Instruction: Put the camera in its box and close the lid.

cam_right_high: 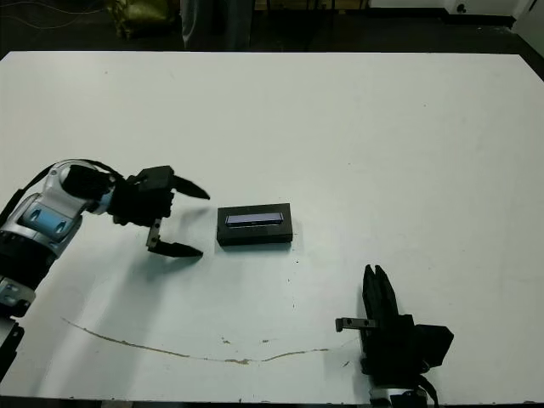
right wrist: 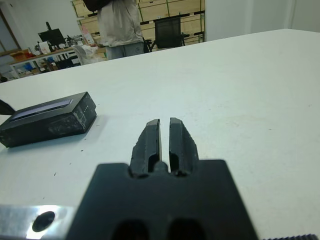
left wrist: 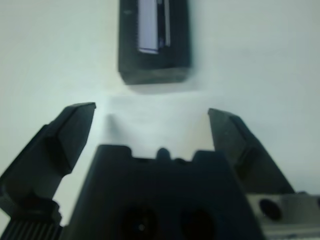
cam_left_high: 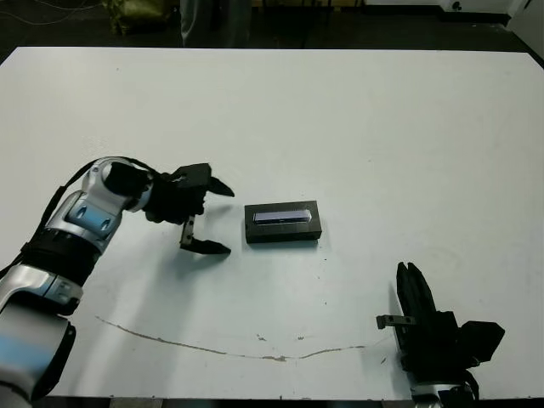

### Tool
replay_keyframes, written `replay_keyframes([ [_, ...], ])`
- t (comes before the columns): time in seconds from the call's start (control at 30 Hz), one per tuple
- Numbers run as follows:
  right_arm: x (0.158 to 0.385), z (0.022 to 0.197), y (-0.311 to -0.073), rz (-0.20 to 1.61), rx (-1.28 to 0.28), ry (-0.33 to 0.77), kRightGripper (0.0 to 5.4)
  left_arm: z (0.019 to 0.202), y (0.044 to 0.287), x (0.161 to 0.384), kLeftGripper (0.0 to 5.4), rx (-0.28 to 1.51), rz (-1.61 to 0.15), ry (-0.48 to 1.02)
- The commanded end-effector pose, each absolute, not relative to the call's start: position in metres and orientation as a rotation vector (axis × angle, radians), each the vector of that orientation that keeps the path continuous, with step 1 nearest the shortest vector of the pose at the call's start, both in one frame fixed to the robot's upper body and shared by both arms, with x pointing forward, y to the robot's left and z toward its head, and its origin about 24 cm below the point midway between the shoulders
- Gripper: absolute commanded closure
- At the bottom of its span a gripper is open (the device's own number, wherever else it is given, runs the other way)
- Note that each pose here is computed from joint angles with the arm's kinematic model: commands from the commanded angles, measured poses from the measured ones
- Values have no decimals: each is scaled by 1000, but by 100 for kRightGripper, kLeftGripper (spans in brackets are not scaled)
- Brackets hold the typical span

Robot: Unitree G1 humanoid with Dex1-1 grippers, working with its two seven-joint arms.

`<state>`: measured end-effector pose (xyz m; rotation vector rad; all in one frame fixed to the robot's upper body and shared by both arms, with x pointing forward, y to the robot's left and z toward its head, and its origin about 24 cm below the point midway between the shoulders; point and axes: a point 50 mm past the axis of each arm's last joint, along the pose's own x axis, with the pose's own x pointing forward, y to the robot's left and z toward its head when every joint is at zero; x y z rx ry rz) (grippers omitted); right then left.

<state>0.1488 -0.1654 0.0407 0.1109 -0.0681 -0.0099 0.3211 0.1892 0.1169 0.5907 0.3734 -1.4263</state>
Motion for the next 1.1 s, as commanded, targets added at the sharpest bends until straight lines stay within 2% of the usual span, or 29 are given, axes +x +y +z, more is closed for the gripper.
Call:
replay_keyframes([
  [0.03, 139, 29, -170, -28, 107, 1, 540, 125, 215, 314, 2, 502, -1344, 362],
  [0.13, 139, 29, -170, -26, 103, -4, 540, 137, 230, 310, 2, 360, -1197, 276],
  [0.23, 140, 29, -170, -17, 88, -14, 540, 143, 228, 303, 24, 222, -999, 113],
  [0.33, 142, 29, -171, -9, 97, -27, 540, 144, 209, 289, 87, 83, -815, -12],
  [0.47, 147, 33, -170, 14, 104, -52, 540, 146, 190, 269, 183, -40, -673, -124],
  [0.6, 164, 48, -165, 85, 52, -137, 540, 141, 180, 250, 283, -164, -485, -187],
  [0.77, 193, 86, -146, 178, 4, -251, 540, 127, 173, 229, 404, -204, -283, -232],
  [0.87, 214, 106, -130, 251, -40, -306, 540, 117, 170, 216, 449, -216, -197, -243],
  [1.0, 229, 113, -112, 295, -85, -307, 540, 108, 169, 207, 538, -225, -169, -236],
  [1.1, 234, 111, -98, 320, -112, -282, 540, 103, 170, 204, 538, -235, -151, -233],
])
